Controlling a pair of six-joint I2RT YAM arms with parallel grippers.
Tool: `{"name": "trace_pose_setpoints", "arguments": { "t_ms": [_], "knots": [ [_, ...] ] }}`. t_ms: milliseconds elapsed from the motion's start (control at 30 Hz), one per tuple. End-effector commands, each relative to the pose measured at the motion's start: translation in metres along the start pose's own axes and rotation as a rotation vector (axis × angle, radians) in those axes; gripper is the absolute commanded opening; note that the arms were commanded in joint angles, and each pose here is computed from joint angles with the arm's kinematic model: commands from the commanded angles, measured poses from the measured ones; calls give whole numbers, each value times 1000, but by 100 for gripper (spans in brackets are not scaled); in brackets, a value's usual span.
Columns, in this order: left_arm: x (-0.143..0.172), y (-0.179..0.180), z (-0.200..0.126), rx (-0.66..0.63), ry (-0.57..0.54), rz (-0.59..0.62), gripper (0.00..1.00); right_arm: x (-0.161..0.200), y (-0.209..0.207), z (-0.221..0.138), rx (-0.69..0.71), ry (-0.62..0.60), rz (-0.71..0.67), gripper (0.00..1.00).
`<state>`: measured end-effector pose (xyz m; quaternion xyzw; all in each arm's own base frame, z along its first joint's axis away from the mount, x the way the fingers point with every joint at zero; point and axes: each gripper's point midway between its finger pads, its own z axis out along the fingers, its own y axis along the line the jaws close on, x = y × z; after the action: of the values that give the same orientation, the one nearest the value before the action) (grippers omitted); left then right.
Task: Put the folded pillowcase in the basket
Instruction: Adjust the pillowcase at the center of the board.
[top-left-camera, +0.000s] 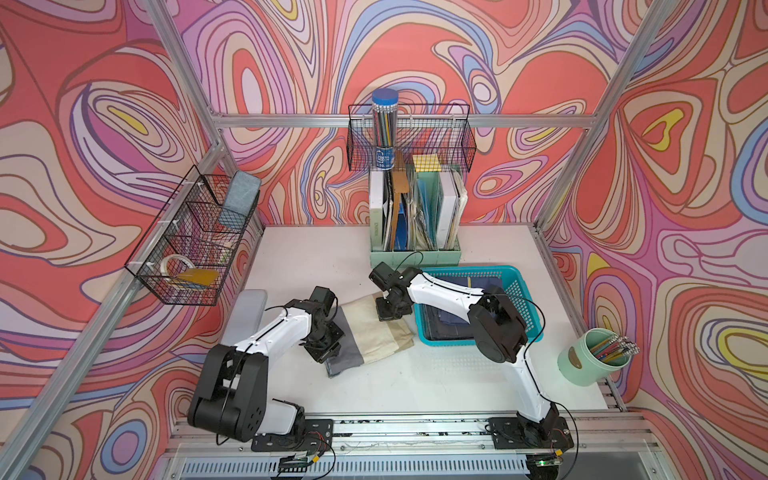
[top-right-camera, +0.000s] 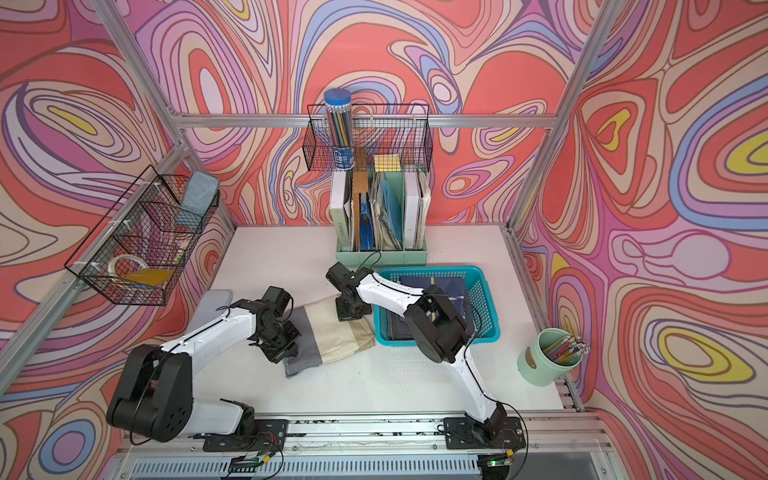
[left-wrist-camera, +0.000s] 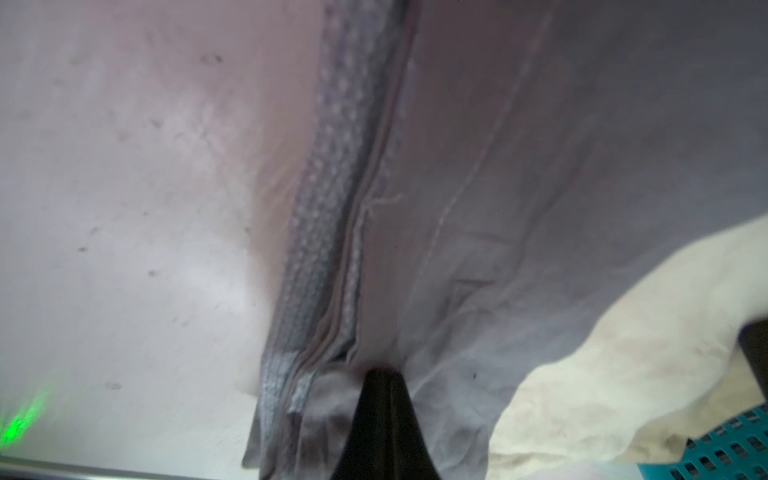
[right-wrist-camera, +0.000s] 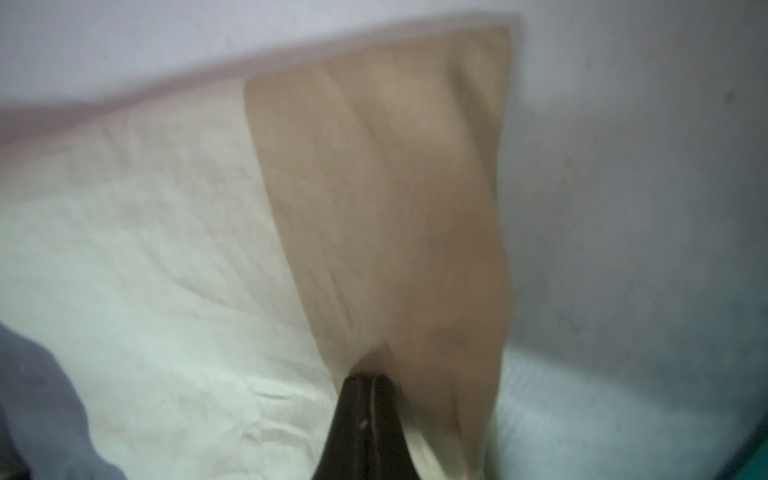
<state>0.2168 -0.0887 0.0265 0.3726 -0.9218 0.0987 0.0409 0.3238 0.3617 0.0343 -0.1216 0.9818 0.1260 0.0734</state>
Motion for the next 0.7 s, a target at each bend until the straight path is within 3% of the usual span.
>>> {"name": "trace_pose_setpoints", "arguments": {
  "t_ms": [0,133,200,367,667],
  "knots": [
    [-14,-20,4,4,7,59,0,6,50,-20,-250,10,0,0],
    [-28,-34,10,2,31,69,0,7,57,-25,-259,20,-30,0],
    [-33,-39,10,8,59,67,0,-4,49,-34,-206,-46,-32,0],
    [-45,-35,-4,-36,3,100,0,-30,12,-45,-60,-161,10,0],
    [-71,-18,-3,-73,22,107,0,-25,-43,-45,56,-156,59,0]
  ]
}}
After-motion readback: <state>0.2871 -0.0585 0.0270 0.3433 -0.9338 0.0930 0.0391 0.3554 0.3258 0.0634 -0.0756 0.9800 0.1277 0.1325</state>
